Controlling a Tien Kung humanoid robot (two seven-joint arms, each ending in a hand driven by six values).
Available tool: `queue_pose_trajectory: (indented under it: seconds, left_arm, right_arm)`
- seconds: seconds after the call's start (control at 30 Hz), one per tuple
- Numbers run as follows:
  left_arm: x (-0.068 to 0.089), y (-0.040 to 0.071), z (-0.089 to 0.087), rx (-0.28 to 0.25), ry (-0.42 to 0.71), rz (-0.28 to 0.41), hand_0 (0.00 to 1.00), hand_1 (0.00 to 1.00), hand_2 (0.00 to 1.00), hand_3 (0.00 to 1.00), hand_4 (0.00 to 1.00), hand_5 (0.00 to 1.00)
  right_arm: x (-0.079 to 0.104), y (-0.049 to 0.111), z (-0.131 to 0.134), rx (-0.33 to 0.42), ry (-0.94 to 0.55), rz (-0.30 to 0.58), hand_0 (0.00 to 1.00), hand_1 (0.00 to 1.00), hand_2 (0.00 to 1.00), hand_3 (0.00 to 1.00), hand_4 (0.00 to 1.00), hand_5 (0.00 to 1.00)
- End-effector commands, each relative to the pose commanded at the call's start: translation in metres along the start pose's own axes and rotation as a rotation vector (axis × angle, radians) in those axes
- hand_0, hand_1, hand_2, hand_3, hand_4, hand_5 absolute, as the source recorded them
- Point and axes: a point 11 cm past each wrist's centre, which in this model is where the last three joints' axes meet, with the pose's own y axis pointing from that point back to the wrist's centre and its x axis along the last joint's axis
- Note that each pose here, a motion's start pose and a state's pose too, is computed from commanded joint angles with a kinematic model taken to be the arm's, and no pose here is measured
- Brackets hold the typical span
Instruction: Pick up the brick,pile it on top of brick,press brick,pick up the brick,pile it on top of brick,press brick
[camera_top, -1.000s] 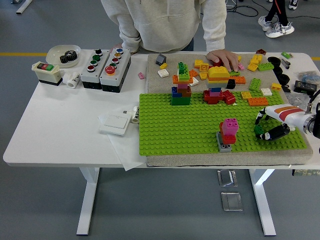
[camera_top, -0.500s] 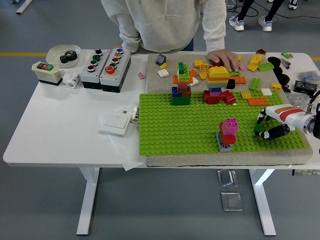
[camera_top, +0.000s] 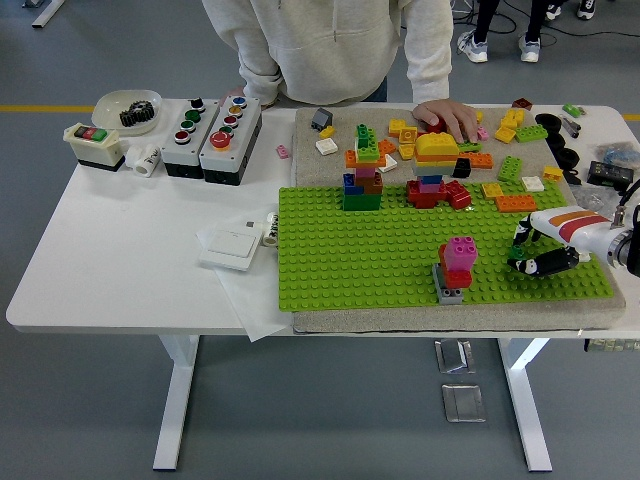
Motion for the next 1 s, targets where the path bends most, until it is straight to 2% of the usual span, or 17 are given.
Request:
queue_pose_trajectory:
  seconds: [0.23, 0.27, 0.83, 1.0]
  left_arm:
    - [0.0, 0.0, 0.0, 0.0, 0.001, 0.0, 0.792, 0.713, 0.603, 0.532, 0.523, 0.508]
    - [0.0, 0.0, 0.0, 0.0, 0.001, 0.0, 0.793, 0.714, 0.604, 0.532, 0.524, 0.508]
    - [0.001, 0.0, 0.001, -0.003, 0.003, 0.001, 0.793, 0.714, 0.604, 0.533, 0.523, 0.508]
    - [0.001, 0.0, 0.001, -0.003, 0.003, 0.001, 0.792, 0.714, 0.604, 0.534, 0.523, 0.509]
  right_arm:
    - [0.006, 0.002, 0.001, 0.004, 0.006, 0.018, 0.585, 0.602, 0.649, 0.539, 0.684, 0.509]
    - [0.006, 0.003, 0.002, 0.003, 0.006, 0.02, 0.505, 0.537, 0.604, 0.514, 0.657, 0.522]
    - [0.025, 0.009, 0.004, 0.01, -0.004, 0.087, 0.471, 0.521, 0.592, 0.506, 0.635, 0.53]
    - [0.026, 0.011, 0.004, 0.012, -0.016, 0.077, 0.468, 0.52, 0.593, 0.507, 0.633, 0.525]
